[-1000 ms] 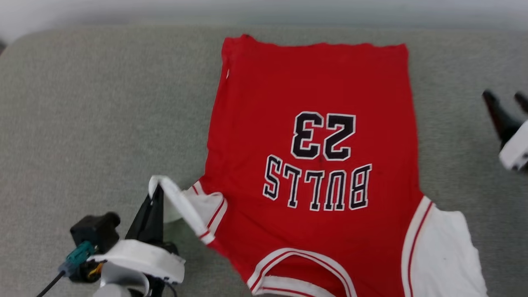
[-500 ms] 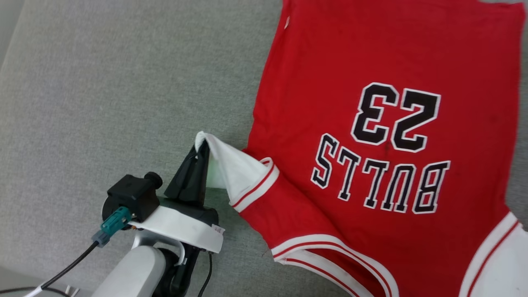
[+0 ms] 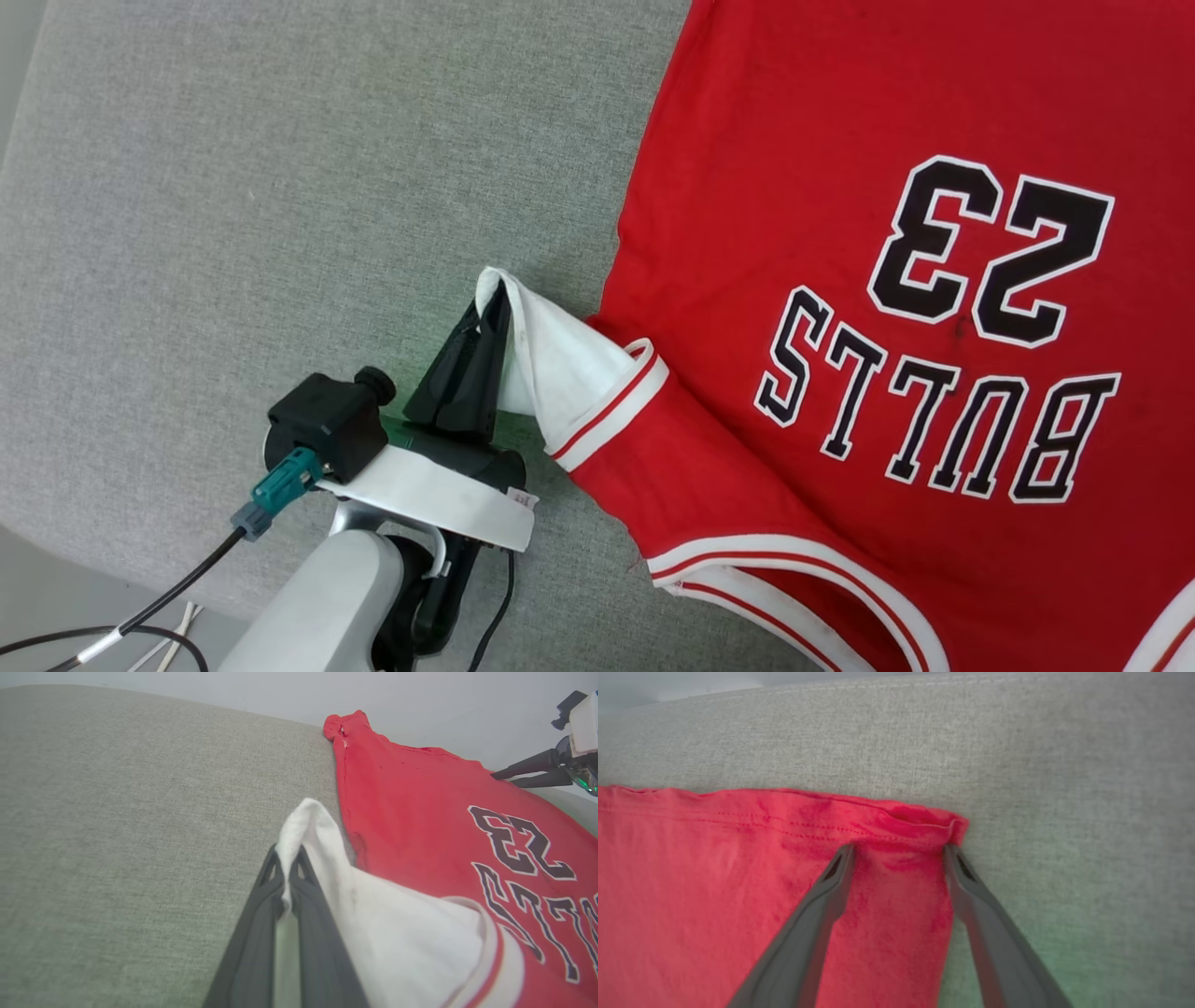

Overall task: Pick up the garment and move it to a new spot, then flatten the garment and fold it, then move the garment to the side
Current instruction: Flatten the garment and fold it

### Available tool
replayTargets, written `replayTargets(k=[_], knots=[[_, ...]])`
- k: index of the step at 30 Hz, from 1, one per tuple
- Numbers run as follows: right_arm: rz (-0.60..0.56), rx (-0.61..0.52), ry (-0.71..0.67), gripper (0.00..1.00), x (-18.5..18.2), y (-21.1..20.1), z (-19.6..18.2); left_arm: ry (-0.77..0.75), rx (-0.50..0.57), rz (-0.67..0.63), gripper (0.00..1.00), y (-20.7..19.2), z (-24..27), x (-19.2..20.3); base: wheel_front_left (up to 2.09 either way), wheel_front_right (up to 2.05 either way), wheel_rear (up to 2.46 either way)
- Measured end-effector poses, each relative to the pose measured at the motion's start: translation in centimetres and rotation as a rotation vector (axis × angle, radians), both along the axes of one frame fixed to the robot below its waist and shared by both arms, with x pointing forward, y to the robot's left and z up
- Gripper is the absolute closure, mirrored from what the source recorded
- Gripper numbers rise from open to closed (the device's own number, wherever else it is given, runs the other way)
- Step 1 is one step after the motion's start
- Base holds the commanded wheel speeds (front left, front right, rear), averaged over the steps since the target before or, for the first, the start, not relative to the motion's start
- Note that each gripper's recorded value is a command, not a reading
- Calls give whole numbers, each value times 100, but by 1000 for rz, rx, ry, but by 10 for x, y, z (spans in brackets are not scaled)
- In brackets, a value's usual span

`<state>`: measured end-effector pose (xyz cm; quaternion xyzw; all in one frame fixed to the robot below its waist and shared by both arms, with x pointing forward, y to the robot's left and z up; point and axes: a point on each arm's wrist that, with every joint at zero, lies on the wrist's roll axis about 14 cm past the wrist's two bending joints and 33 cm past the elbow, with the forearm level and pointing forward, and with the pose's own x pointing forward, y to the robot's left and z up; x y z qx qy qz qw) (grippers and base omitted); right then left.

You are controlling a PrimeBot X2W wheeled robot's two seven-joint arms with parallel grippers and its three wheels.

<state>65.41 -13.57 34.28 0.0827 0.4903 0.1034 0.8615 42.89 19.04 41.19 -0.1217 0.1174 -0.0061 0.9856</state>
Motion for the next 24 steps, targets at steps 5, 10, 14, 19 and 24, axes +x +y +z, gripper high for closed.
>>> replayTargets(k=[5, 10, 14, 19, 24], knots=[[10, -12, 16, 100, -4, -1, 1, -8, -9, -4, 100, 0, 1, 2, 0, 0, 0], [61, -91, -67, 100, 0, -6, 19, -10, -5, 6, 100, 3, 1, 1, 0, 0, 0], [82, -146, -127, 100, -1, -20, 44, -29, 1, 22, 100, 8, 8, 1, 0, 0, 0], [100, -205, -239, 100, -8, -39, 95, -37, -13, 53, 100, 14, 15, -11, 0, 0, 0], [131, -274, -315, 100, -40, -64, 137, -37, -23, 83, 100, 19, 22, -30, 0, 0, 0]])
